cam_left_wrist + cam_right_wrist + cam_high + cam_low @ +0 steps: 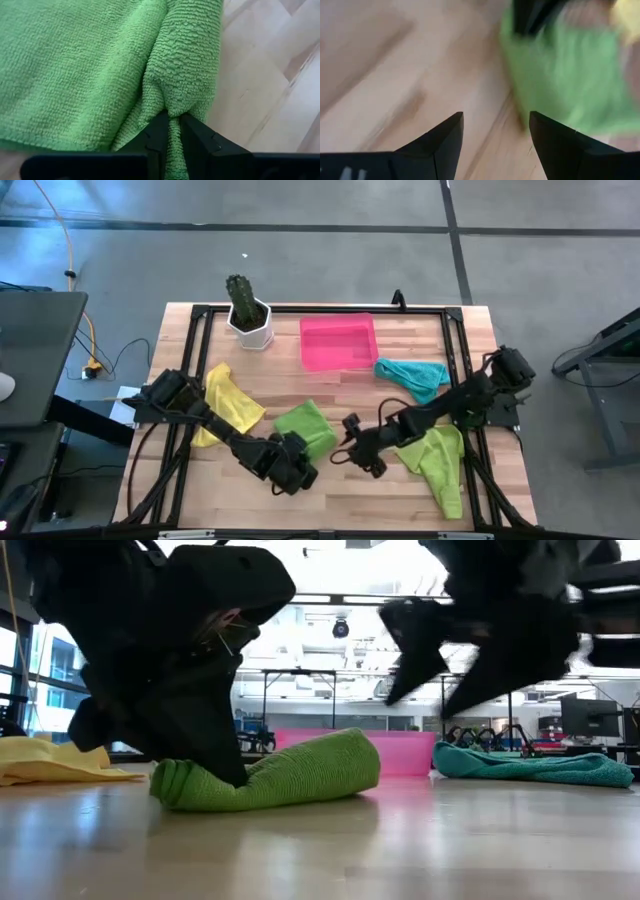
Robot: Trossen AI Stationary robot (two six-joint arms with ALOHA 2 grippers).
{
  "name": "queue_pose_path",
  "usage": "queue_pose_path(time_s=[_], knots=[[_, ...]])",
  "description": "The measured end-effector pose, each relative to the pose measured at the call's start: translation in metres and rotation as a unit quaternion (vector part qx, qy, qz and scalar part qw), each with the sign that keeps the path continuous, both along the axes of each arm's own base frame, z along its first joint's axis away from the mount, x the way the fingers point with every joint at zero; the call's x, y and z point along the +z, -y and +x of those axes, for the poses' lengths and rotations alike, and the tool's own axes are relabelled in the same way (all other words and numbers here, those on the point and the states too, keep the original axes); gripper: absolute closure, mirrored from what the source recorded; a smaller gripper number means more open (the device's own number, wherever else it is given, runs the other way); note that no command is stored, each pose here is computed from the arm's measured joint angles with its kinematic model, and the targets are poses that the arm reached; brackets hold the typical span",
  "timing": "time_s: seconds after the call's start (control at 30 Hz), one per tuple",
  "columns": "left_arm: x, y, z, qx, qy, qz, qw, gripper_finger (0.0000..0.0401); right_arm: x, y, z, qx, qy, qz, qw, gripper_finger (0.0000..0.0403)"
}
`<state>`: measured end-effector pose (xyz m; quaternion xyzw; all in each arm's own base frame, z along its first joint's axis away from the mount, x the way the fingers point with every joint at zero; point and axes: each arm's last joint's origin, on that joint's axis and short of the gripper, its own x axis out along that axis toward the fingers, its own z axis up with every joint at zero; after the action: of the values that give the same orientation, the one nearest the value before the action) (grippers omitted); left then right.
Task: Roll microfiber towels into tight, uniform cylinder then place into a basket
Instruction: Roll the green microfiber cloth
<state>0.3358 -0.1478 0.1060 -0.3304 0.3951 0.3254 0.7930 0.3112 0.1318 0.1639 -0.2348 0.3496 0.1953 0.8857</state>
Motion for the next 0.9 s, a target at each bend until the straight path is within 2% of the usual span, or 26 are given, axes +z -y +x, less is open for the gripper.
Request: queue_pose_path(time_s=[0.1, 0.23, 0.47, 0.9], knots=[[0.001, -0.005, 0.003, -0.010, -0.008, -0.017, 1.000, 0.0359, -0.004, 0.003, 0.007, 0.012, 0.039, -0.003, 0.999, 0.0183], [0.001, -0.010, 0.006, -0.021, -0.012, -0.010, 1.000, 0.0355, -0.011, 0.003, 0.014, 0.024, 0.056, -0.016, 0.998, 0.0183], [0.002, -0.017, 0.011, -0.036, -0.010, -0.008, 0.999, 0.0355, -0.036, 0.010, 0.022, 0.016, 0.038, -0.036, 0.999, 0.0183], [0.001, -0.017, 0.012, -0.040, -0.002, -0.003, 0.999, 0.0355, -0.045, 0.037, 0.029, -0.019, 0.005, -0.042, 0.999, 0.0183]])
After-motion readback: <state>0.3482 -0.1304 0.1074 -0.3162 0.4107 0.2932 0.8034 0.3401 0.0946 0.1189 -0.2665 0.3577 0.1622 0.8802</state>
